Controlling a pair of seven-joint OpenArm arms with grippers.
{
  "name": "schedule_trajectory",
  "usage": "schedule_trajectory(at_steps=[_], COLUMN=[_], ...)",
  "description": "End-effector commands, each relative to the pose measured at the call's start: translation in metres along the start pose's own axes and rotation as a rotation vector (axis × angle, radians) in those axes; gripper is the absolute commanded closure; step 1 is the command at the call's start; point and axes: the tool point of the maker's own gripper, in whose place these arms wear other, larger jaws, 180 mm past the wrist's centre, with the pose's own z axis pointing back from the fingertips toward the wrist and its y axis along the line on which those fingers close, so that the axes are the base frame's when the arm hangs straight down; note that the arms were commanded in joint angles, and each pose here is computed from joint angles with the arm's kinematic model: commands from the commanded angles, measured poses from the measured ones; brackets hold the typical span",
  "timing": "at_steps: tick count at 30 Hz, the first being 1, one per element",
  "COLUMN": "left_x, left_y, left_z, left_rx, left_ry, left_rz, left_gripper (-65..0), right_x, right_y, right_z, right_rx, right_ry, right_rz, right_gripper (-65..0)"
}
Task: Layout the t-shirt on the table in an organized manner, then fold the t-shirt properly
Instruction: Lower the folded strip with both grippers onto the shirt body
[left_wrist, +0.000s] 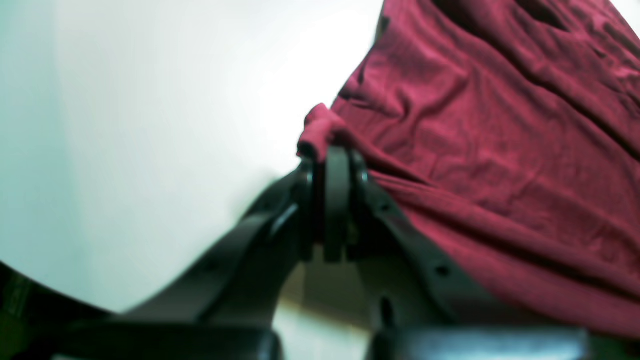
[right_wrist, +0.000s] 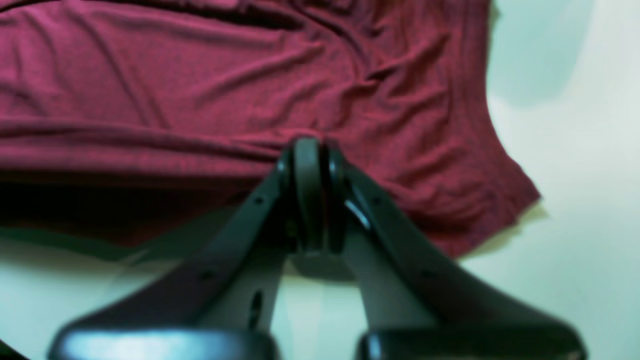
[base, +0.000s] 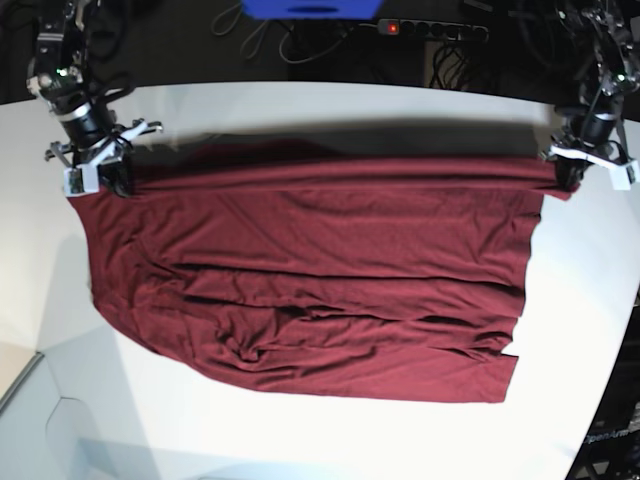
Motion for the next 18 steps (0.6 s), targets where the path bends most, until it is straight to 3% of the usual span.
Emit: schedule_trajectory(at_steps=[1,10,18], left_x=[0.021,0.017,0.016], left_y=[0.001,0.017,0.018], left_z=[0.002,-0.008,-0.009], left_rx=[-0.002,0.025,0.027], left_ry=[-0.059,-0.029,-0.028], left_rz=[-0.022,-0.013,-0.009], left_gripper=[-0.1,-0.1,-0.1], right_x=[0.019,0.047,0.039], right_y=[-0.006,0.005,0.004], right_z=[-0.002,-0.029,-0.047], right_rx=[-0.013,0.024,0.036], right_ry=[-0.048,-0.043,-0.007], right_rz=[0.014,0.036,0.015], right_gripper=[0.0,0.0,0.0])
